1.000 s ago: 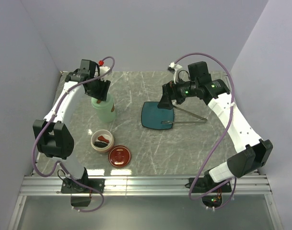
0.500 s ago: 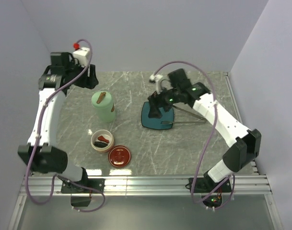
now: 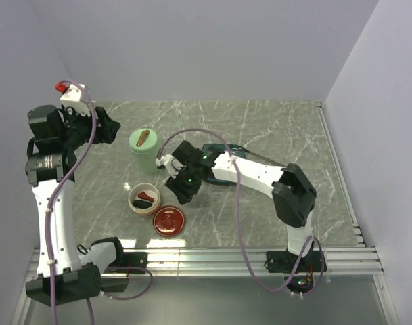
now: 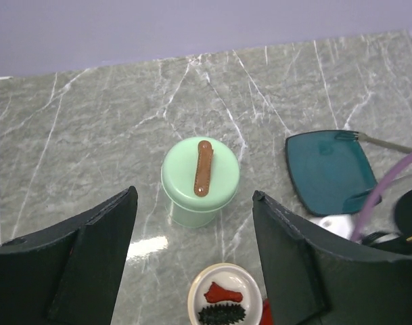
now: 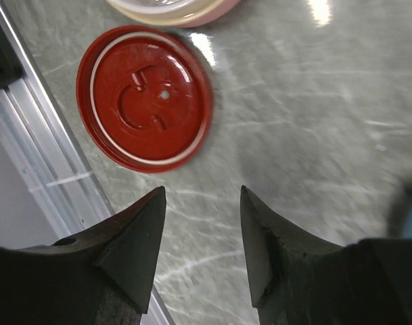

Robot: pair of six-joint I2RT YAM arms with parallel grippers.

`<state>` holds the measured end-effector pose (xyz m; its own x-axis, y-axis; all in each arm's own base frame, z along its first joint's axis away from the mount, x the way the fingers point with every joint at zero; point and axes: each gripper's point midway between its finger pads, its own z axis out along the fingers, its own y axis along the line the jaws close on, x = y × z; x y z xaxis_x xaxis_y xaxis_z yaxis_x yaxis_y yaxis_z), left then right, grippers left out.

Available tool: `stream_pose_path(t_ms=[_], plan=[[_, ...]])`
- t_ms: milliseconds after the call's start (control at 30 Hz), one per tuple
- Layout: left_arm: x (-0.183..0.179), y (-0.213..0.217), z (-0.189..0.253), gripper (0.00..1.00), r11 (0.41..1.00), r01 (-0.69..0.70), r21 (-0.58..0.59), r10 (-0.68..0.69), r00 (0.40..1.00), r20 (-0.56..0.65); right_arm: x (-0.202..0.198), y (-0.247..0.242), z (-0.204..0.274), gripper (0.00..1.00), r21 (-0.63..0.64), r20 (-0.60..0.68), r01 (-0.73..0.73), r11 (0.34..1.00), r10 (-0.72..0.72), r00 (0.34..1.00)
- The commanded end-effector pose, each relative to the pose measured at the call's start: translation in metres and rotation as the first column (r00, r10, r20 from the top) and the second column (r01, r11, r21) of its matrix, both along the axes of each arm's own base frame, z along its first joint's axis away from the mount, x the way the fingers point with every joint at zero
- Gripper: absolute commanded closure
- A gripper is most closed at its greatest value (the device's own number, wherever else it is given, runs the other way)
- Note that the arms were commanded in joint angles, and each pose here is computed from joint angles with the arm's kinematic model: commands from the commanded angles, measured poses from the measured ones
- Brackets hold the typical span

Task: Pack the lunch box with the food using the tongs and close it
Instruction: Pick up the lid of the lunch box with the right arm

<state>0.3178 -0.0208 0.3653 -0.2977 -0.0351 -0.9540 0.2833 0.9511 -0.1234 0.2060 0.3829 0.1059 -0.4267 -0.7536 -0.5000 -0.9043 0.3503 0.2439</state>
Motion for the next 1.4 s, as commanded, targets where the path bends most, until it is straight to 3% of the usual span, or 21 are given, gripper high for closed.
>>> stream_pose_path(t_ms=[0,267,767,1100,1200,1300,1367], plan=[[-0.011,-0.006,0.013,0.25,0.996,0.016,-0.084,-0.011,0.998,0.058,-0.006,0.027,-0.003,0.45,0.018,0.039,-0.023,1.0,0.022,0.999],[-0.026,-0.018,-0.007,0.26,0.982,0.045,-0.181,-0.041,0.999,0.026,-0.019,0.041,-0.039,0.51,-0.047,0.041,-0.032,0.998,0.034,0.999],[-0.028,-0.02,-0.011,0.27,0.982,0.049,-0.182,-0.045,0.999,0.026,-0.013,0.037,-0.072,0.61,-0.14,0.089,0.01,0.99,0.002,0.996],[-0.025,-0.021,-0.013,0.27,0.981,0.063,-0.184,-0.059,0.998,0.027,-0.013,0.028,-0.092,0.69,-0.191,0.054,0.018,0.981,-0.008,0.999],[-0.024,-0.021,-0.013,0.27,0.981,0.066,-0.181,-0.062,0.998,0.026,-0.015,0.026,-0.095,0.75,-0.195,0.034,0.013,0.981,-0.007,0.999],[-0.025,-0.024,-0.014,0.26,0.98,0.09,-0.178,-0.087,0.996,0.023,-0.015,0.022,-0.089,0.95,-0.17,-0.018,0.02,0.985,-0.024,1.0],[-0.026,-0.028,-0.014,0.24,0.977,0.125,-0.174,-0.123,0.992,0.02,-0.012,0.017,-0.079,1.0,-0.143,-0.061,0.037,0.989,-0.046,0.997]])
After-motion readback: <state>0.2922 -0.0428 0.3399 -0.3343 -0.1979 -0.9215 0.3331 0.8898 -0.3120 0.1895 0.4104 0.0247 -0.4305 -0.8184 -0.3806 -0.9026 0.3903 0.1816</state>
